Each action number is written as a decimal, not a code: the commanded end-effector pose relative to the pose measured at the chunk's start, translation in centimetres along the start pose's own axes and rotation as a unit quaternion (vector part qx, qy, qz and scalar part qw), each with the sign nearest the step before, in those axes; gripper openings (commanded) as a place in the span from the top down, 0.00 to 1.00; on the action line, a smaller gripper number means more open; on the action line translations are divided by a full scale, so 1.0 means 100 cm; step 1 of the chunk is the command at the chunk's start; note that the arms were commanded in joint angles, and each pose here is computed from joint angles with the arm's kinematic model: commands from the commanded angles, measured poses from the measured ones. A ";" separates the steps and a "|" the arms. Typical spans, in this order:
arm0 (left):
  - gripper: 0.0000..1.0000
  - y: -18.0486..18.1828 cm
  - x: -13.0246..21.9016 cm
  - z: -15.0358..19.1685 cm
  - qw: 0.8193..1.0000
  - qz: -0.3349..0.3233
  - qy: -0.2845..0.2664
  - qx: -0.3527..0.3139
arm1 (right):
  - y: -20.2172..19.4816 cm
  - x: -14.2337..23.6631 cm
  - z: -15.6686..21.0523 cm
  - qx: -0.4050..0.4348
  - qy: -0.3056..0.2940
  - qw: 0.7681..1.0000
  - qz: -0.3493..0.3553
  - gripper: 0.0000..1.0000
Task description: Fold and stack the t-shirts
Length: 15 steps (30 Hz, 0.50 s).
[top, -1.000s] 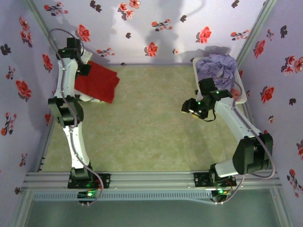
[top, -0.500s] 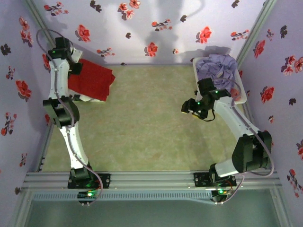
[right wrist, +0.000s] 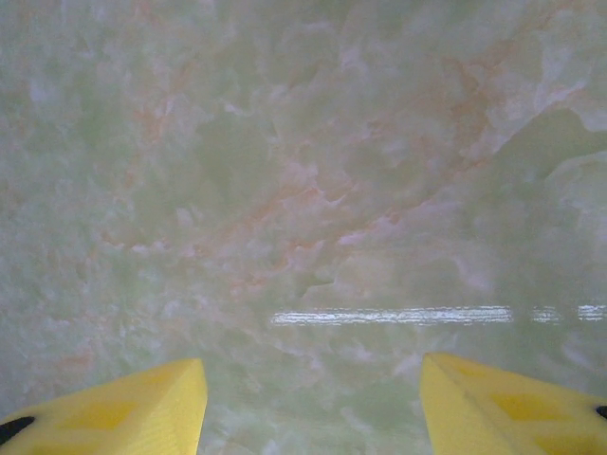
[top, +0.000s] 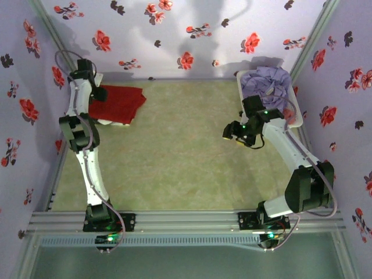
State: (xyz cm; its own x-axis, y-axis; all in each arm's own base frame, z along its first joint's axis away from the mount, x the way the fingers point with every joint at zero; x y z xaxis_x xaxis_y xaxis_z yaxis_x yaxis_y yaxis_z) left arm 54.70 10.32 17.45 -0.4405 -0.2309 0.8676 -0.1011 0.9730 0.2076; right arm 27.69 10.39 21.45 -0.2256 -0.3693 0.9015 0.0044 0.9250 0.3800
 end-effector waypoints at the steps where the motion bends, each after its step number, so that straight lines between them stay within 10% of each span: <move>1: 0.14 0.021 0.042 -0.007 0.998 -0.045 -0.021 0.031 | 0.004 0.013 -0.002 0.008 -0.017 1.000 0.004 0.38; 5: 0.01 0.020 0.078 0.002 0.998 -0.023 -0.018 0.061 | 0.004 0.020 -0.005 0.019 -0.041 0.999 0.012 0.31; 8: 0.01 0.011 0.120 0.007 0.993 0.038 -0.064 0.096 | 0.002 0.028 -0.009 0.034 -0.073 0.996 0.028 0.06; 15: 0.01 -0.015 0.226 0.066 0.930 0.102 -0.335 0.117 | -0.002 0.056 -0.024 0.051 -0.145 0.985 0.073 0.01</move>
State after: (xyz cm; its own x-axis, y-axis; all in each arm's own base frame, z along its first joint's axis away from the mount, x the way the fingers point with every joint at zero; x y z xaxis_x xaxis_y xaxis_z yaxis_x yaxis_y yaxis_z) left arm 40.65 5.82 30.55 -0.7440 -0.1432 0.6527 -0.1852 0.9827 0.0045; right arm 28.04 9.02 24.88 -0.3947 -0.2857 0.8732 -0.0363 0.9545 0.2959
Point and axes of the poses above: each hand's point on the last joint's axis, 136 mm out from that joint toward the fingers, its own x axis back along the fingers, its own y axis along the line the jaws close on, z = x × y, the point moved 7 cm from there along x, back along the fingers, and after that the axes turned 10 degrees about x, right-handed, at the moved point
